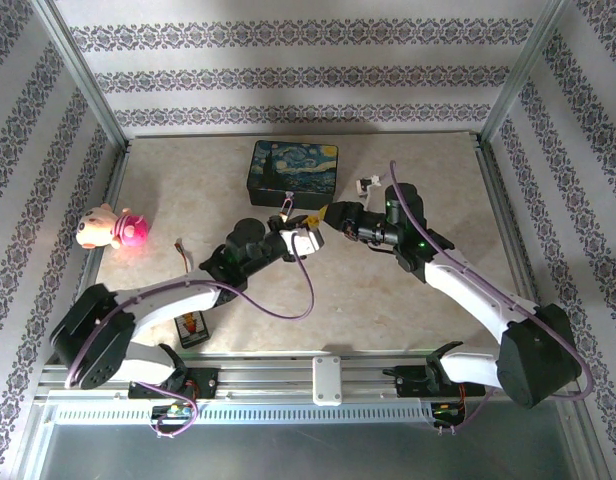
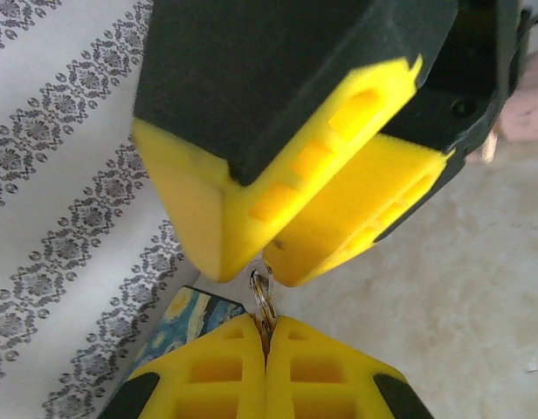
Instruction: Unlock the padlock with the key
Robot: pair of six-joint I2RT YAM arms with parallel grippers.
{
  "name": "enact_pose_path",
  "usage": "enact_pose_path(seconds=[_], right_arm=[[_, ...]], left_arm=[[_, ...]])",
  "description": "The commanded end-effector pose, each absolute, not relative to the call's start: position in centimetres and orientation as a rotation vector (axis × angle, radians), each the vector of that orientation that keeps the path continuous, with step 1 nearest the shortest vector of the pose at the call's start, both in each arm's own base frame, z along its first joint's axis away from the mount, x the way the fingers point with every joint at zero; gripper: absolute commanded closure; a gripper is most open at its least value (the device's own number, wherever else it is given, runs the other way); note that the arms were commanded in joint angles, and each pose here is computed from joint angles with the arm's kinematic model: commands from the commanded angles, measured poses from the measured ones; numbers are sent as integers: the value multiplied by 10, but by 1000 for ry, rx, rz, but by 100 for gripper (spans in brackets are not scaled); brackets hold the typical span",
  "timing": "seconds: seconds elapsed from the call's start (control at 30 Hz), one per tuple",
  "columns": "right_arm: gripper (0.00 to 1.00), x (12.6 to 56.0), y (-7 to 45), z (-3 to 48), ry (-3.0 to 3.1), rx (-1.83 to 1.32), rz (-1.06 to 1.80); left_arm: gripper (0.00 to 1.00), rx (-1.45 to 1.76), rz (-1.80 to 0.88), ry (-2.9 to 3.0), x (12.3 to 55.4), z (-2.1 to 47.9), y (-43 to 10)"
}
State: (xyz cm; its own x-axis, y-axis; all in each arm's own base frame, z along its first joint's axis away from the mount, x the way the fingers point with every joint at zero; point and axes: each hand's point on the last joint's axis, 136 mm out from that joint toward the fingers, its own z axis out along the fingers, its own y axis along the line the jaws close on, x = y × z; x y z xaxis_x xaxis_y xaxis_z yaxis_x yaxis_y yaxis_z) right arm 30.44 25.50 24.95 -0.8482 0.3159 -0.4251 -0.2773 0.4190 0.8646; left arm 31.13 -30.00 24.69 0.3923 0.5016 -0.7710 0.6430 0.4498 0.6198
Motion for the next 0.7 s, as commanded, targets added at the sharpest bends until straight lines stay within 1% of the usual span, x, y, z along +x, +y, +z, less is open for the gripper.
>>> enact_pose_path(seconds=[0.0,0.1,0.17,0.4,0.5,0.6,0.63,0.67], right_arm=[[56,301,248,280,2042,-72,1415],[54,297,242,288,2005,-128,1374],[53,291,240,294,1977,-199,1340],[49,265,244,315,1854,-450,1312],[51,258,249,318,1826,-530,1324],[57,254,257,319,1802,-606,1333],[58,251,261,321,1793,-636,1344],[56,248,266,323,1783,-670,1357]], left_arm=[[100,1208,-273,1348,295,252,-293],[100,1178,-385,1447,288,259,-284],[100,1134,-509,1528,285,264,-276],[100,892,-1088,1700,271,289,-255],[100,881,-1268,1720,258,296,-255],[100,895,-1377,1716,245,301,-257],[100,906,-1407,1712,241,302,-258],[100,912,-1434,1711,238,303,-258]])
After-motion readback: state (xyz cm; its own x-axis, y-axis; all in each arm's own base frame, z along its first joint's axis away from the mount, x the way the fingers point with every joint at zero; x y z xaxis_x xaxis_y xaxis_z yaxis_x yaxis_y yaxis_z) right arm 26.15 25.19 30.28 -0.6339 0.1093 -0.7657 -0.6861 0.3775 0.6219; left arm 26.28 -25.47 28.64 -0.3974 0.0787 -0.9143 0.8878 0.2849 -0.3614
